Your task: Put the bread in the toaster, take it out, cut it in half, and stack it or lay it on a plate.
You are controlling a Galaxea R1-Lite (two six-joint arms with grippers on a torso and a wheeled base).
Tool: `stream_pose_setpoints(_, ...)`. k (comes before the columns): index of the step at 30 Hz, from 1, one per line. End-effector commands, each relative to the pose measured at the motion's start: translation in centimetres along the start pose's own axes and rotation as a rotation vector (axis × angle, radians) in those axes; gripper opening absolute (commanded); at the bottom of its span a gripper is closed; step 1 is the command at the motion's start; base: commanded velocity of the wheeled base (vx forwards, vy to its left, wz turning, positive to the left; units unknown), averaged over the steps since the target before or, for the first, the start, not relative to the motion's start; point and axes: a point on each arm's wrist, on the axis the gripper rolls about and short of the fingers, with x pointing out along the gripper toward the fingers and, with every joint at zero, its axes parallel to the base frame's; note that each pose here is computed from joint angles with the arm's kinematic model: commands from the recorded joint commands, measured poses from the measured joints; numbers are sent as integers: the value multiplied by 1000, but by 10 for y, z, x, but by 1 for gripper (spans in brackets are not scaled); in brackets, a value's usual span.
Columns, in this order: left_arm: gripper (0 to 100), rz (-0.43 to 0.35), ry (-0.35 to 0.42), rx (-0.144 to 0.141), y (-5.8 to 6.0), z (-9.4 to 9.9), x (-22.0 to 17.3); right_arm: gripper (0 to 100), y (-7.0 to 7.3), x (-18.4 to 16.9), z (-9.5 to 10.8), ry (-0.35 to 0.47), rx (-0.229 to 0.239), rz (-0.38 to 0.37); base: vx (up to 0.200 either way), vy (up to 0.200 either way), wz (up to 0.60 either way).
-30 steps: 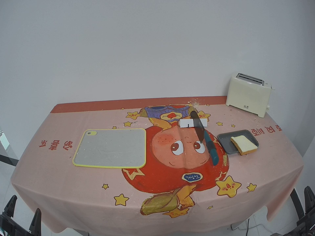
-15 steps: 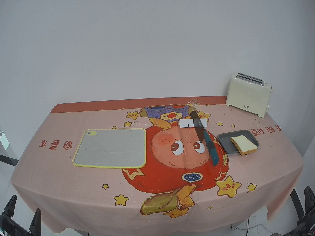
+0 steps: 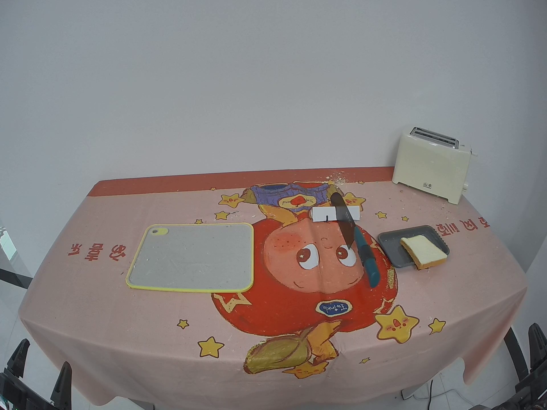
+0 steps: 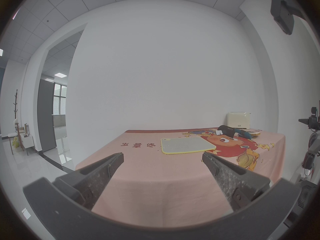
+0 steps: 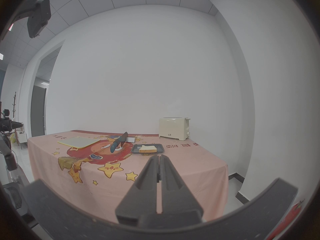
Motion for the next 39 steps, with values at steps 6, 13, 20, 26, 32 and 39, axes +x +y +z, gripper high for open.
stream_pose_setpoints(6, 100, 0, 9, 0, 0, -5, 1, 100, 0, 0, -5, 0, 0, 1, 0, 0, 0)
stream_pose_setpoints(13, 100, 0, 9, 0, 0, -5, 1, 100, 0, -2, 4, -46, 9, 13, 0, 0, 0)
stream_pose_setpoints(20, 100, 0, 9, 1, 0, -5, 1, 100, 0, 0, 51, -49, 71, 59, 0, 0, 0)
stream_pose_setpoints(26, 100, 0, 9, 1, 0, -5, 1, 100, 1, 7, 23, 53, 91, 89, 0, 0, 0)
stream_pose_setpoints(32, 100, 0, 9, 0, 0, -5, 1, 100, 3, 15, 25, 161, 340, 173, 0, 0, 0)
stream_pose_setpoints(39, 100, 0, 9, 0, 0, -5, 1, 100, 8, 46, 56, 416, 897, 205, 0, 0, 0)
